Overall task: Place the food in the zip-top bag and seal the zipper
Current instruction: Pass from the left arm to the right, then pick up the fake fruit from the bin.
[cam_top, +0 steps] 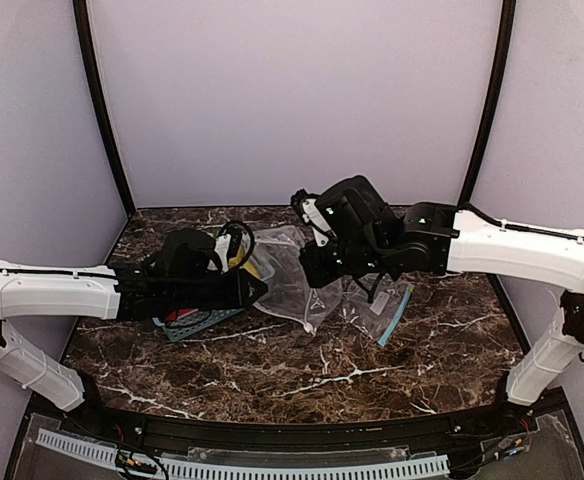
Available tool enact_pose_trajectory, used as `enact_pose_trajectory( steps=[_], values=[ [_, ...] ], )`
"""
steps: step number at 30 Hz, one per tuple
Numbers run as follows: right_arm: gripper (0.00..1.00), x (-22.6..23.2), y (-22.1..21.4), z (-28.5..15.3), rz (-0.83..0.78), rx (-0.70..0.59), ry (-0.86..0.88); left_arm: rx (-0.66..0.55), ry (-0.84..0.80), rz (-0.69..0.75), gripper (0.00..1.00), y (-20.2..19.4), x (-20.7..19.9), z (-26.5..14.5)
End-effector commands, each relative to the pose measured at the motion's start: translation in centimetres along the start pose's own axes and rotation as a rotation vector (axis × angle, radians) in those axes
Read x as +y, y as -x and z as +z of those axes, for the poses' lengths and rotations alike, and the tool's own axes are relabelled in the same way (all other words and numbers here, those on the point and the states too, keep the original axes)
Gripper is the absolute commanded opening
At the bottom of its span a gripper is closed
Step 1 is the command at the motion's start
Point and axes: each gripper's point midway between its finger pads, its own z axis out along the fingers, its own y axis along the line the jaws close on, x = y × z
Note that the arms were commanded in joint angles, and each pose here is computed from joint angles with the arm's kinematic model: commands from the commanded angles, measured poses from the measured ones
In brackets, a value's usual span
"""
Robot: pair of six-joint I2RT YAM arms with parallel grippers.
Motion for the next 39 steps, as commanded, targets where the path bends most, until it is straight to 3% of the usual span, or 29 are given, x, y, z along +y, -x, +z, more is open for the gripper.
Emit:
enact_pose_trajectory(
  steps=[1, 4, 6, 11, 17, 22, 33, 39],
  values=[
    [0.00, -0.4, 0.8, -0.9, 0.025, -0.020, -0.029, 0.014, 0.026, 0.075, 0.26, -0.5, 1.1, -0.7],
    [0.00, -1.0, 0.6, -0.7, 0.031, 0.004, -0.072, 0.017, -0.118, 0.158, 0.61, 0.1, -2.0, -2.0],
    [0.00, -1.4, 0.5, -0.5, 0.042, 0.016, -0.100, 0.000, -0.205, 0.223, 0.75, 0.8, -4.1, -3.4],
    [0.00, -1.6, 0.5, 0.2, 0.063, 0.052, -0.145, -0.002, -0.316, 0.350, 0.91, 1.3, -6.8, -7.8],
    [0.00, -1.6, 0.9, 1.0, 0.061, 0.065, -0.174, 0.019, -0.243, 0.334, 0.97, 2.0, -4.6, -11.3],
    [0.00, -1.2, 1.4, 1.7, 0.062, 0.068, -0.157, 0.019, -0.075, 0.214, 0.98, 4.2, 1.2, -11.5],
    [0.00, -0.4, 1.3, 2.8, 0.097, 0.088, -0.097, -0.033, 0.150, 0.068, 0.97, 10.1, 10.6, -8.6],
    [0.00, -0.3, 1.4, 2.9, 0.105, 0.088, -0.090, -0.043, 0.206, 0.072, 0.95, 12.9, 14.2, -6.2]
  ],
)
